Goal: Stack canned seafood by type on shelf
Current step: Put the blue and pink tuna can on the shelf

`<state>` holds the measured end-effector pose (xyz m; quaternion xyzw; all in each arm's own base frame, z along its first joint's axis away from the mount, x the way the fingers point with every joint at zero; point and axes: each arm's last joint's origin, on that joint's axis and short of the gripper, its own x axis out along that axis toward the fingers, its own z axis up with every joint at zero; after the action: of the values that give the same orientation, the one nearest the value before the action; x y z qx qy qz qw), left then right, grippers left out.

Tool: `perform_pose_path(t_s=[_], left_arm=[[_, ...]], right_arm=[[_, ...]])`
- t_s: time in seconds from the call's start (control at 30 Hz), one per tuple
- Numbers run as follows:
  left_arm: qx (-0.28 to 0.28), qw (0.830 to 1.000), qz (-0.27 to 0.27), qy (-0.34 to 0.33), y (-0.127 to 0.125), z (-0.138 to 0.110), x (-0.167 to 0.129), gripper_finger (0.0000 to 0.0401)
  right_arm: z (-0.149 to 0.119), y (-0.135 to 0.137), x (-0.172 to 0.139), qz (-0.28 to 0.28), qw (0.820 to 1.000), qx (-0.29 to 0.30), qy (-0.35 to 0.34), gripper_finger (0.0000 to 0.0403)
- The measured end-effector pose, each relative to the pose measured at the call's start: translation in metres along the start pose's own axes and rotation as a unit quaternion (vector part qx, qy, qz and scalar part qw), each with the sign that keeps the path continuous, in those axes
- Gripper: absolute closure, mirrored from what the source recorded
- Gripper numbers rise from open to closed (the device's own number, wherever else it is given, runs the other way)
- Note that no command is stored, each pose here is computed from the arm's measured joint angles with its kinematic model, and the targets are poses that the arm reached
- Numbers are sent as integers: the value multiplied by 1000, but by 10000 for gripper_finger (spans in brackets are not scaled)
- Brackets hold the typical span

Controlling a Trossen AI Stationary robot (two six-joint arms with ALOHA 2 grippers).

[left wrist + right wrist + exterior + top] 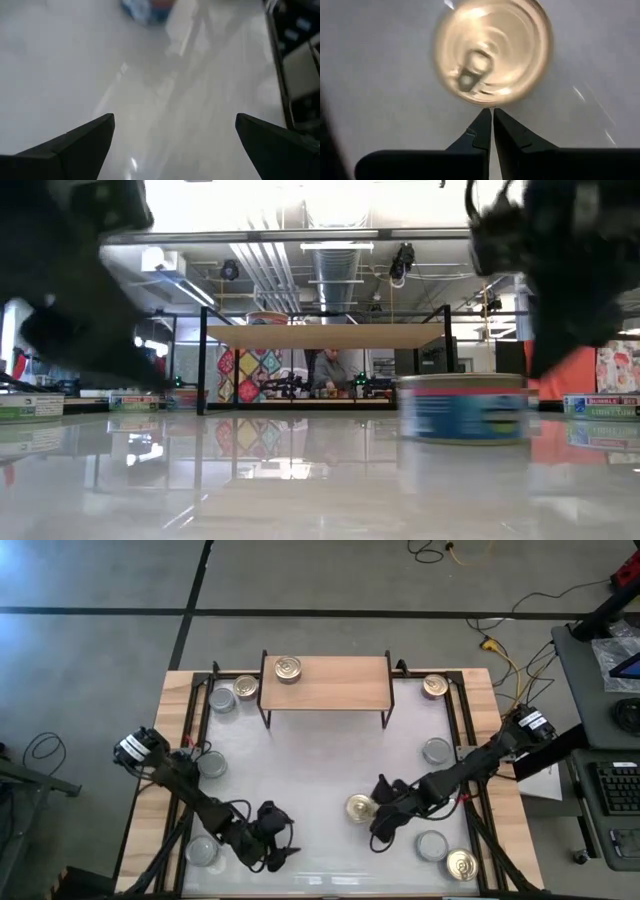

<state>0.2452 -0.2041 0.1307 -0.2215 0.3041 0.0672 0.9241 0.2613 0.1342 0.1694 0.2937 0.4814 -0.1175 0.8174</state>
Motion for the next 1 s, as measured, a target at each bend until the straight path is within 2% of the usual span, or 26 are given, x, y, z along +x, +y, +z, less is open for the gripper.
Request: perform_pose_path(t_s=[0.07,0.17,0.3,0.37,0.5,0.63,0.8,1.0], left_arm=[[-11,1000,-3,20,1,-6,5,1],[-7,1000,3,27,-1,-15,11,1],[6,1000,15,17,-8,-19,21,1],[11,1000,20,11,-12,-20,27,1],[69,997,24,4,-24,-23,41,1],[129,991,33,0,-37,-19,53,1],[140,988,62,3,-26,-7,54,1],[151,986,70,-9,-19,3,59,1]], right_arm=[[5,5,0,26,999,-25,-24,390],[10,7,-1,29,997,-63,-40,390],[9,7,-2,17,995,-98,-31,390],[6,5,-4,5,994,-106,-5,390],[0,6,-13,-26,991,-124,41,390],[-3,0,-15,-72,987,-134,54,390],[-7,-7,-6,-99,979,-172,49,390],[-5,-8,15,-110,971,-209,37,390]])
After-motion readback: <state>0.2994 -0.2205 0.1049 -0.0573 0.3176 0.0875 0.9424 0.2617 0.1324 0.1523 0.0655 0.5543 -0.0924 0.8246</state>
